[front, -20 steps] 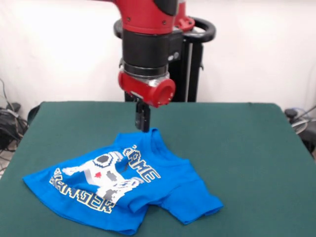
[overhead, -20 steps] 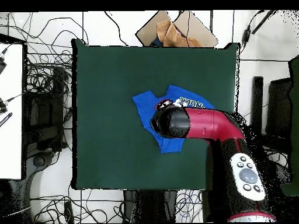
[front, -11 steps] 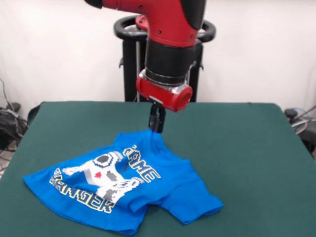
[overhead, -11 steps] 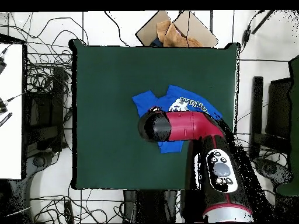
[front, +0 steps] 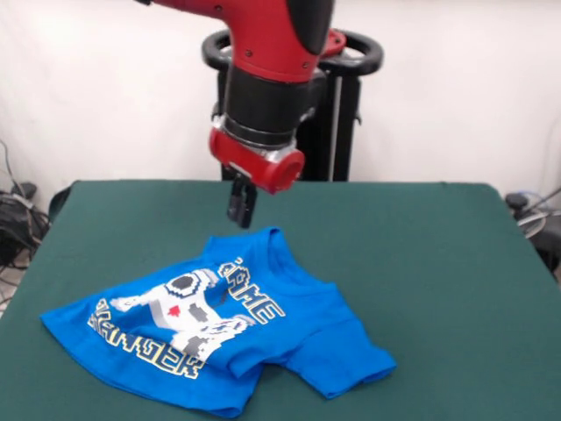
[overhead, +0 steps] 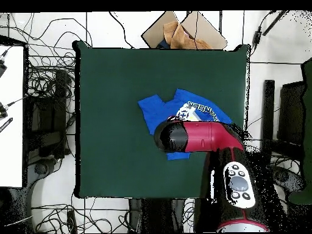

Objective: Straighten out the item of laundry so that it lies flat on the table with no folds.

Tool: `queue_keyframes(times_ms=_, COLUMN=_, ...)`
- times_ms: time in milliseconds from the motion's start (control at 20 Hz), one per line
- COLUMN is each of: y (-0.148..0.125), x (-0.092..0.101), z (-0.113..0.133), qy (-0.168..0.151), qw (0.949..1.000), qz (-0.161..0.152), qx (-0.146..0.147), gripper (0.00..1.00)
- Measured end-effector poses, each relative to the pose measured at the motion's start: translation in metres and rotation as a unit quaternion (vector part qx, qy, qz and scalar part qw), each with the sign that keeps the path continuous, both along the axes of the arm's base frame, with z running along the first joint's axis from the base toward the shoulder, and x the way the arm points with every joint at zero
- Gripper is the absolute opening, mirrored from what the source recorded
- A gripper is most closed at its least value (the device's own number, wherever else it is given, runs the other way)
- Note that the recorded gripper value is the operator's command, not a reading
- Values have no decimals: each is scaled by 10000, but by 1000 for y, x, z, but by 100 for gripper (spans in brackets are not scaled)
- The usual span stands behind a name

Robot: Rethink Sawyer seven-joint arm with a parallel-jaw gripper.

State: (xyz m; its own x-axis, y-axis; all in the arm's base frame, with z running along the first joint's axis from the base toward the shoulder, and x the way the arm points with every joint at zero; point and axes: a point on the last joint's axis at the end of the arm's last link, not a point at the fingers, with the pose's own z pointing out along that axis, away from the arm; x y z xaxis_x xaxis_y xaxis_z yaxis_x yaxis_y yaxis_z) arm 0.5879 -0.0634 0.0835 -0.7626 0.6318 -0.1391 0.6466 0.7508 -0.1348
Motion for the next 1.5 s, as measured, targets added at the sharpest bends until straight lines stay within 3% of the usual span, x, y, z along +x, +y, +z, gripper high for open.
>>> queue_keyframes(times_ms=300, y=-31, x=-10, z=-5, qy=70, qw=9997, qz=-215, qx=-40, gripper=0)
queue_keyframes(times_ms=850, y=-66, x=-48, z=-31, qy=94, qw=9969, qz=-674, qx=394, gripper=0)
queue_keyframes(times_ms=1150, y=-57, x=-67, z=-46, qy=-12, qw=9948, qz=-725, qx=718, gripper=0)
queue_keyframes(times_ms=1500, y=-33, x=-70, z=-50, qy=-80, qw=9939, qz=-586, qx=931, gripper=0)
